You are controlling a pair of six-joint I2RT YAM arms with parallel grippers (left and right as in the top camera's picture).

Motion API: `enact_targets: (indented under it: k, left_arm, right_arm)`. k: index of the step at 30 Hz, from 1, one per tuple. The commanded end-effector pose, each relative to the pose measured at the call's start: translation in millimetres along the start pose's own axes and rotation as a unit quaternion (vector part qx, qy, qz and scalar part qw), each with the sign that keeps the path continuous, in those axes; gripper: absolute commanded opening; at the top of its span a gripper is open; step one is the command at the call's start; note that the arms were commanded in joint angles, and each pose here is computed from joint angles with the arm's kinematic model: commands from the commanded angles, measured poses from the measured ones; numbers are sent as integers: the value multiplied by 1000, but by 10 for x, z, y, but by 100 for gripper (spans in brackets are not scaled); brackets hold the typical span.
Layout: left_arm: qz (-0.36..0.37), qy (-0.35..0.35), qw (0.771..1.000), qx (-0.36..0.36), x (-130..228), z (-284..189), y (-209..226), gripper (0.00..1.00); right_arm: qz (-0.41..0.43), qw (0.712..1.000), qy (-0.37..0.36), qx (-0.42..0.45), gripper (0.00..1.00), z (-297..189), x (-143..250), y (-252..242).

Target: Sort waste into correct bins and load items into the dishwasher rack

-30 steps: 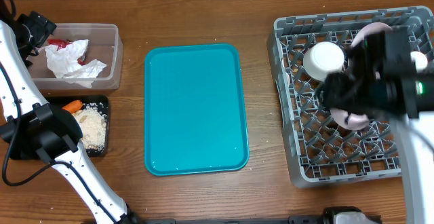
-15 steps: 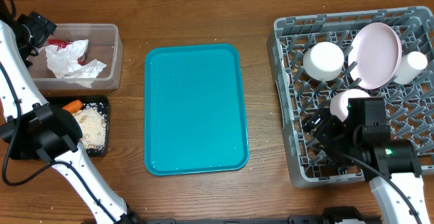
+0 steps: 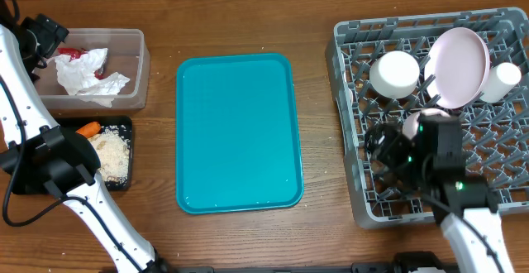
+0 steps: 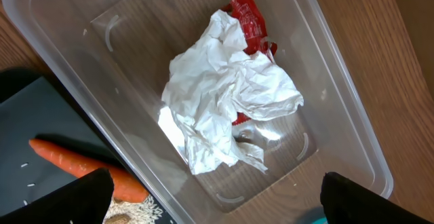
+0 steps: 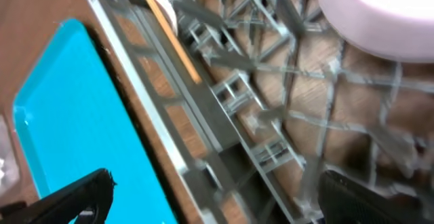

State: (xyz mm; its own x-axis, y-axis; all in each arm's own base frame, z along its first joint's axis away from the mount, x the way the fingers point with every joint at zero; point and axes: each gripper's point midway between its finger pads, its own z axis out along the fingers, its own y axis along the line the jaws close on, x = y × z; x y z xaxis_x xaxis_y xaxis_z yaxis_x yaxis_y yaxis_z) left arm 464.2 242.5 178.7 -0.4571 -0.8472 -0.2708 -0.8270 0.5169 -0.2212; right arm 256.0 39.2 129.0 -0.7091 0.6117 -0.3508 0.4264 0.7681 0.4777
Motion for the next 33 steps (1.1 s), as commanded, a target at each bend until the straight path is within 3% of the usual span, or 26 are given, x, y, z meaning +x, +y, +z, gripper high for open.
enact_targets:
  k: [1, 4, 7, 12, 20, 26, 33]
  left_arm:
    - [4, -2, 1000, -2, 4, -12, -3, 100]
    - [4, -2, 1000, -2, 4, -12, -3, 100]
    - [4, -2, 1000, -2, 4, -12, -3, 100]
    - [4, -2, 1000, -2, 4, -12, -3, 100]
    - [4, -2, 1000, -2, 4, -12, -3, 100]
    - [4, -2, 1000, -2, 4, -12, -3, 100]
    - [4, -2, 1000, -2, 4, -12, -3, 100]
  right_arm:
    - [-42, 992, -75, -91, 100, 12, 85, 35]
    - [-160, 953, -154, -207, 100, -103, 131, 294]
    - [-212, 925, -209, -237, 100, -217, 132, 350]
    - [-204, 912, -284, -214, 100, -286, 28, 186]
    - [-200, 893, -338, -221, 100, -279, 1, 93]
    - [-232, 848, -414, -236, 100, -553, -128, 207]
    - [-242, 860, -414, -176, 100, -428, -168, 32]
